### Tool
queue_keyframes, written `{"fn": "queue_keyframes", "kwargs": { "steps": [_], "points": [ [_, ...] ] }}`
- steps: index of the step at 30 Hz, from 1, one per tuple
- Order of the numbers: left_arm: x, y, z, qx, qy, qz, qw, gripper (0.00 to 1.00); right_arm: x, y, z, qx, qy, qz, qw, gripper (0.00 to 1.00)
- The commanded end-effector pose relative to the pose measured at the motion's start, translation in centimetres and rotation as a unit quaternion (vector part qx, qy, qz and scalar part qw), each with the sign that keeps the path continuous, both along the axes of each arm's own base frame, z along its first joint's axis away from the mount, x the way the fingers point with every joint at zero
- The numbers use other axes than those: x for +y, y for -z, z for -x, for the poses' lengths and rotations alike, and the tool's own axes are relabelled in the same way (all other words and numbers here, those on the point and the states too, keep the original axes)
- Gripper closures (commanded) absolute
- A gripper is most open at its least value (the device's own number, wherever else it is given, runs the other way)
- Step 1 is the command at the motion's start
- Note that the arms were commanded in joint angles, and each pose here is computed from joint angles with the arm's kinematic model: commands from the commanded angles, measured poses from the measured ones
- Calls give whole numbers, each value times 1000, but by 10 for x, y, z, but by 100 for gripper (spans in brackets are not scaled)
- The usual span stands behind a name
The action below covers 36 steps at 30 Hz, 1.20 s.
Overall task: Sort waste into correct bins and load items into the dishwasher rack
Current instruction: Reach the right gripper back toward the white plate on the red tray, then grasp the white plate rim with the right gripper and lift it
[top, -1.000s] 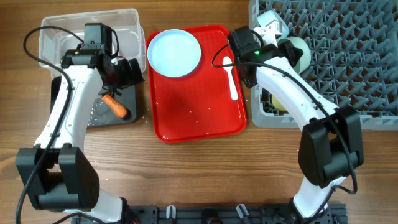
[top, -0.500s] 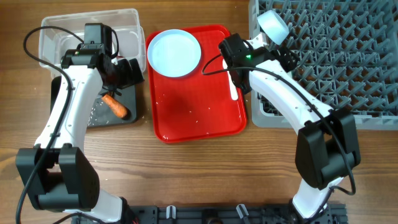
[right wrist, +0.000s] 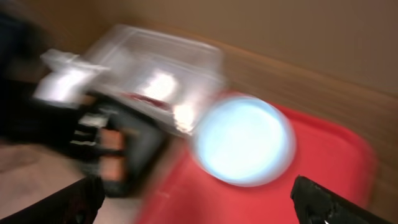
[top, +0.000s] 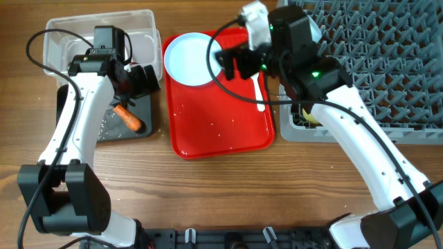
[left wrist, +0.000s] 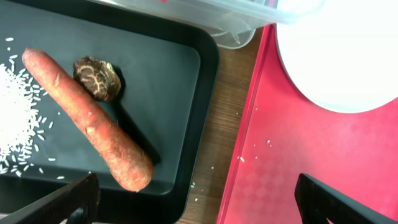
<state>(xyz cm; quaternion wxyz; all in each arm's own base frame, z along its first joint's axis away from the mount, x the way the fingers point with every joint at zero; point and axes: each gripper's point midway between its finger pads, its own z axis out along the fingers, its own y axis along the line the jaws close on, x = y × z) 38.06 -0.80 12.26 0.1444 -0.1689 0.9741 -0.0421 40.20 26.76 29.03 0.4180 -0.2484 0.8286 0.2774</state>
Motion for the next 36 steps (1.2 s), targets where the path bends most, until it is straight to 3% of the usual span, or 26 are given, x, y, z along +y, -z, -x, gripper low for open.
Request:
{"fn": "queue_keyframes", "kwargs": {
  "steps": [1,5,9,17,21,22,23,26,33,36],
  "points": [
    [3,-11,-2,-16,-6,-2,1000,0,26,-37,16,8,-60,-98,993,1],
    [3,-11,-2,-16,-6,-2,1000,0,-1,-50,-17,-20,59,-68,996,3],
    [3,-11,-2,-16,-6,-2,1000,0,-6,-36,-39,10,96,-24,995,2],
    [3,-11,-2,-16,-6,-2,1000,0,14,162,-76,214,120,75,967,0],
    [3,-11,-2,-16,-6,-2,1000,0,17,213,-78,271,146,71,949,0],
    [3,-11,-2,-16,-6,-2,1000,0,18,224,-79,279,154,66,945,8],
    [3,-11,-2,-16,-6,-2,1000,0,19,235,-79,287,158,66,942,25],
    [3,-11,-2,-16,-6,-2,1000,0,20,264,-80,313,177,66,931,48],
    [3,-11,-2,-16,-6,-2,1000,0,11,308,-72,353,211,85,908,65],
    [3,-11,-2,-16,-6,-2,1000,0,10,310,-70,357,211,89,906,89]
  ]
}}
